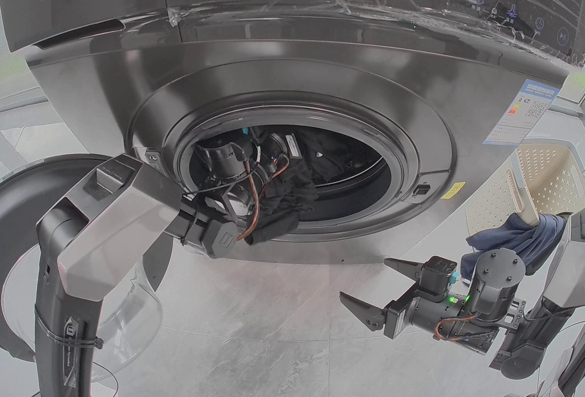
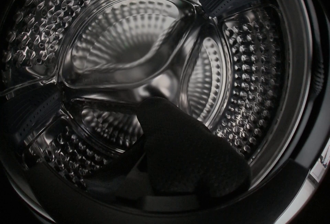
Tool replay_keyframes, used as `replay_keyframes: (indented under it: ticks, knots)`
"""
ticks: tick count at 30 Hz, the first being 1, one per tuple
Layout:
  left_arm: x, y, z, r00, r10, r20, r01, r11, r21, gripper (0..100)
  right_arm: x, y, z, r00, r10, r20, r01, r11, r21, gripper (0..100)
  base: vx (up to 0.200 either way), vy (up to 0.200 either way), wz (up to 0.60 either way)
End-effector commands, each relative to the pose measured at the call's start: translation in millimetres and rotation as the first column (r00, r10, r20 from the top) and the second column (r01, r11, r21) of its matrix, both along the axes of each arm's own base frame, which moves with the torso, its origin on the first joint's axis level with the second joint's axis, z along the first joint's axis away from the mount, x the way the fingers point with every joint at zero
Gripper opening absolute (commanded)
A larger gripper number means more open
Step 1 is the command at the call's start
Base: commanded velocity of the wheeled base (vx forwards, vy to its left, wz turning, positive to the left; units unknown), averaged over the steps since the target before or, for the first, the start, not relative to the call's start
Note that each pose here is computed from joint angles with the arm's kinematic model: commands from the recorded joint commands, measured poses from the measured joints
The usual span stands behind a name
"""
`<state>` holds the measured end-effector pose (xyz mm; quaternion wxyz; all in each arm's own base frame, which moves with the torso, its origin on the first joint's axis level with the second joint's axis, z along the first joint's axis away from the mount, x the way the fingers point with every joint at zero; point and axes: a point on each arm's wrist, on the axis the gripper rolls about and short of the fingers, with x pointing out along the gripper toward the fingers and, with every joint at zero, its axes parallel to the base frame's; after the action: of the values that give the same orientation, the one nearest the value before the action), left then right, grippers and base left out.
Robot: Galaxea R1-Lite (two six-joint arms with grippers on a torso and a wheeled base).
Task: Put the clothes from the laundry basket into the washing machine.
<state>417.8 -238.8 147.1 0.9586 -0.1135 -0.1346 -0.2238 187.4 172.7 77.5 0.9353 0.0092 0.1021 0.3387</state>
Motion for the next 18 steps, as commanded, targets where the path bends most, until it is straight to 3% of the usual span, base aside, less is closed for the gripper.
replay_keyframes:
  ticks: [1, 7, 8, 14, 18]
  knots:
    - [23, -9, 1, 0.999, 0.052, 0.001, -0.052, 0.998, -0.031, 0, 0, 0, -1, 1.0, 0.0, -0.004, 0.0, 1.0, -0.004, 100, 0.0, 0.0, 0.0]
    - [23, -12, 0, 0.999, 0.054, 0.0, -0.054, 0.998, -0.037, 0, 0, 0, -1, 1.0, 0.002, -0.005, -0.002, 1.0, -0.004, 100, 0.0, 0.0, 0.0]
    - [23, -12, 0, 0.998, 0.055, 0.001, -0.055, 0.998, -0.038, 100, 0, 0, -1, 1.0, 0.002, -0.005, -0.002, 1.0, -0.004, 100, 0.0, 0.0, 0.0]
    - [18, -11, 1, 0.998, 0.057, -0.033, -0.059, 0.996, -0.071, 100, 0, 0, -1, 1.0, 0.002, -0.005, -0.002, 1.0, -0.004, 100, 0.0, 0.0, 0.0]
    - [3, -3, -3, 0.993, 0.059, -0.098, -0.062, 0.998, -0.03, 100, 0, 0, -1, 1.0, 0.0, -0.003, 0.0, 1.0, -0.003, 100, 0.0, 0.0, 0.0]
